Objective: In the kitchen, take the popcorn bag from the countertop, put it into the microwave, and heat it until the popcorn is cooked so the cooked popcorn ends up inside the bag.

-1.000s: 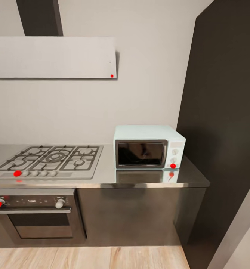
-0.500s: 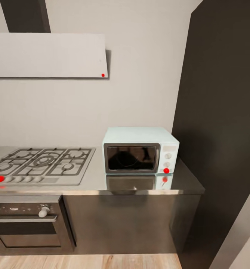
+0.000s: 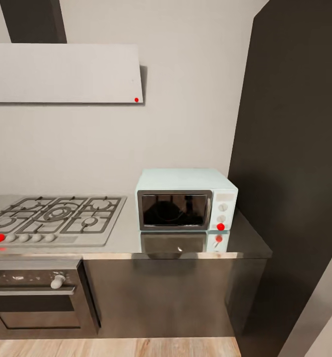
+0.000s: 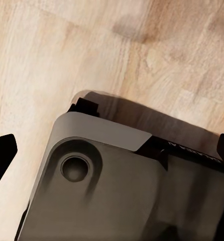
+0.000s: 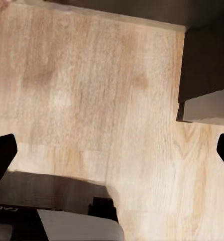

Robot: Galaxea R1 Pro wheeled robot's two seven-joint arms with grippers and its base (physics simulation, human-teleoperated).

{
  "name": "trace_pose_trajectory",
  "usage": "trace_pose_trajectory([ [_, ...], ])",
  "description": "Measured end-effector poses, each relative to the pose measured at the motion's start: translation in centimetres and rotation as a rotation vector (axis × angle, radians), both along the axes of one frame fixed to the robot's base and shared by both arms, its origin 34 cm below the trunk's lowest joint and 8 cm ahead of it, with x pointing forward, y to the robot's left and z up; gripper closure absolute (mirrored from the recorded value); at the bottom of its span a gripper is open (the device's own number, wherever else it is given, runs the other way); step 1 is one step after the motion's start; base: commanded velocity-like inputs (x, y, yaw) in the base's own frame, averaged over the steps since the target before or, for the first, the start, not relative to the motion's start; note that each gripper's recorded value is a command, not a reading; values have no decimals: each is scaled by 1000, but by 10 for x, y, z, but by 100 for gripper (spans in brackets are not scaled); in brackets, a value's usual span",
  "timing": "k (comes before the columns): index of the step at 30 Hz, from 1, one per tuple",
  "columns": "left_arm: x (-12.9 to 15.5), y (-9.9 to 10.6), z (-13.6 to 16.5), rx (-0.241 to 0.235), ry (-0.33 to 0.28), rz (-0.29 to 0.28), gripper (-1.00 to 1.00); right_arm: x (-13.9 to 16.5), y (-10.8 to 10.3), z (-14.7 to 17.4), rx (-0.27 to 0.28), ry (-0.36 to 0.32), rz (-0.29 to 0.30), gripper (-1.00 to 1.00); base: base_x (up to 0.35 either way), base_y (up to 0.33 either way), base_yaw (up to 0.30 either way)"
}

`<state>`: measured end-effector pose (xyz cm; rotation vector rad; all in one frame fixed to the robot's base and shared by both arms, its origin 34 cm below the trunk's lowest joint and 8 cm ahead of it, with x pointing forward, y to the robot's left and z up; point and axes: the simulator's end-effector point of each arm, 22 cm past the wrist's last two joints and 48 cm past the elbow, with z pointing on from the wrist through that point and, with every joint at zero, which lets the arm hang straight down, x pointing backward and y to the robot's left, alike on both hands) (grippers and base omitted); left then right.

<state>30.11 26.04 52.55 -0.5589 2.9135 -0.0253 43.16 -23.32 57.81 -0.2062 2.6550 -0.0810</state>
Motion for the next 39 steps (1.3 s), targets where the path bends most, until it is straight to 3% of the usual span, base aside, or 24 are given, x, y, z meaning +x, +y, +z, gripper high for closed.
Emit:
trace_pose_trajectory([
  [2, 0, 0, 0, 0, 0, 0, -100, 56, 7, 40, 7, -86, 3, -100, 0, 0, 0],
  [5, 0, 0, 0, 0, 0, 0, -100, 111, 13, 100, 12, -164, 0, -100, 0, 0, 0],
  [7, 0, 0, 0, 0, 0, 0, -100, 152, 19, 169, 27, -247, -7, -100, 0, 0, 0],
  [11, 0, 0, 0, 0, 0, 0, -100, 177, 21, 236, 41, -341, -12, -100, 0, 0, 0],
  [14, 0, 0, 0, 0, 0, 0, -100, 185, 17, 267, 31, -357, -20, -100, 0, 0, 0],
  [20, 0, 0, 0, 0, 1, 0, -100, 255, -18, 357, 29, -460, -109, -100, 0, 0, 0],
  [26, 0, 0, 0, 0, 0, -1, -100, 300, -36, 431, 46, -587, -154, -100, 0, 0, 0],
  [29, 0, 0, 0, 0, 0, -1, -100, 314, -41, 451, 55, -662, -164, -100, 0, 0, 0],
  [32, 0, 0, 0, 1, -1, -1, -100, 328, -43, 447, 61, -733, -168, -100, 0, 0, 0],
  [33, 0, 0, 0, 1, -1, -2, -100, 336, -44, 458, 58, -814, -167, -100, 0, 0, 0],
  [39, 0, 0, 0, 2, -1, -4, -100, 339, -47, 456, 61, -844, -167, -100, 0, 0, 0],
])
